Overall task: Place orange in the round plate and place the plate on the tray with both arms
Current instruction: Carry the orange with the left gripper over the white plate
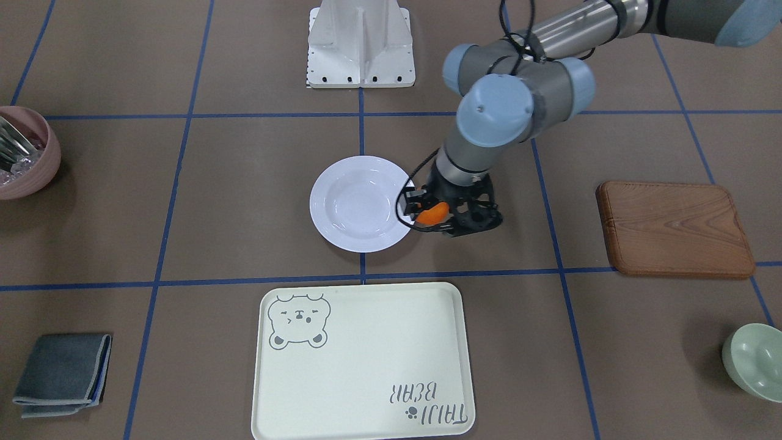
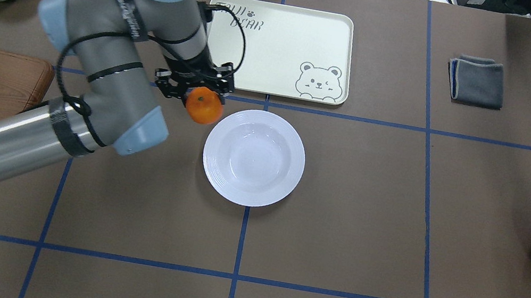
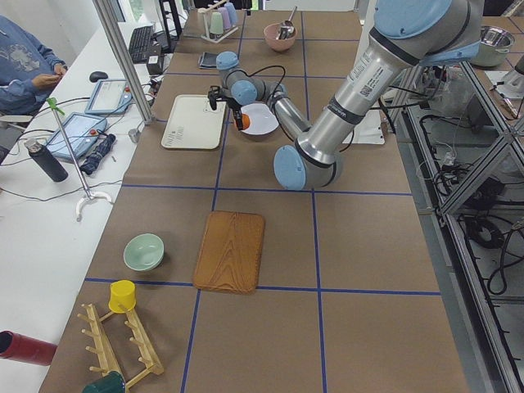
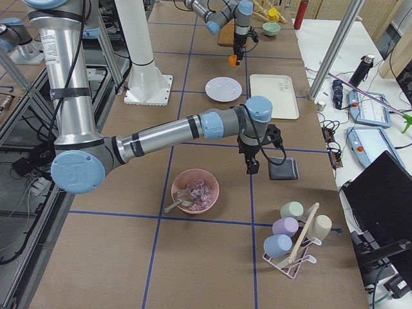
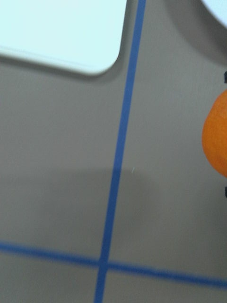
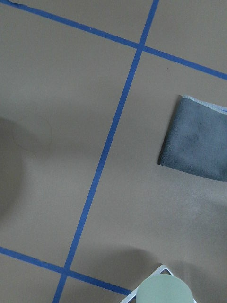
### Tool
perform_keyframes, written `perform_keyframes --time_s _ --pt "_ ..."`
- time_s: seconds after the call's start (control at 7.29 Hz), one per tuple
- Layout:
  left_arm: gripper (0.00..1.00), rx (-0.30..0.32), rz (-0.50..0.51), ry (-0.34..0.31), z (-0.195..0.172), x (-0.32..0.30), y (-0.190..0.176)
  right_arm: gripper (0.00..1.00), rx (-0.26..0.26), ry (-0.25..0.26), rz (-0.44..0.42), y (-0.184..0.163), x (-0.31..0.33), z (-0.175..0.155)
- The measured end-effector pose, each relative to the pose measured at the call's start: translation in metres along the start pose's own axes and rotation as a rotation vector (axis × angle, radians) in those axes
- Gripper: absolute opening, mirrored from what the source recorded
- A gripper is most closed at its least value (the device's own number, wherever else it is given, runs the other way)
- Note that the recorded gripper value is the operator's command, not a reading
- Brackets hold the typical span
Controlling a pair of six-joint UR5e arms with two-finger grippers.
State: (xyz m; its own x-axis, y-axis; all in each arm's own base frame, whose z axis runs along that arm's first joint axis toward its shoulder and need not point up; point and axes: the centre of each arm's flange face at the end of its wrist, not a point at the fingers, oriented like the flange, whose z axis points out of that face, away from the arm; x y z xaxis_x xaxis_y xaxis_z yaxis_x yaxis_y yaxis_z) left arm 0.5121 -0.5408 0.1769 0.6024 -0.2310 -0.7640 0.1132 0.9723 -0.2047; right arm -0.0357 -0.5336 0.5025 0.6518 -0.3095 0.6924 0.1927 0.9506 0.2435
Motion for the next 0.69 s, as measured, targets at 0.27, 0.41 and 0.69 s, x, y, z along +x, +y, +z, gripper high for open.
perform_keyframes --time_s 0.27,0.41,0.69 --pt "0.00 0.004 0.004 -0.045 0.021 0.065 0.031 1.00 -0.003 -0.001 -0.004 -0.001 -0.002 0.002" --pt "0.00 0.007 0.016 -0.069 0.039 0.072 0.045 1.00 -0.006 -0.001 -0.006 -0.001 -0.003 0.003" --pt "0.00 -0.001 0.029 -0.095 0.062 0.072 0.061 1.00 -0.008 -0.002 -0.008 -0.001 -0.004 0.004"
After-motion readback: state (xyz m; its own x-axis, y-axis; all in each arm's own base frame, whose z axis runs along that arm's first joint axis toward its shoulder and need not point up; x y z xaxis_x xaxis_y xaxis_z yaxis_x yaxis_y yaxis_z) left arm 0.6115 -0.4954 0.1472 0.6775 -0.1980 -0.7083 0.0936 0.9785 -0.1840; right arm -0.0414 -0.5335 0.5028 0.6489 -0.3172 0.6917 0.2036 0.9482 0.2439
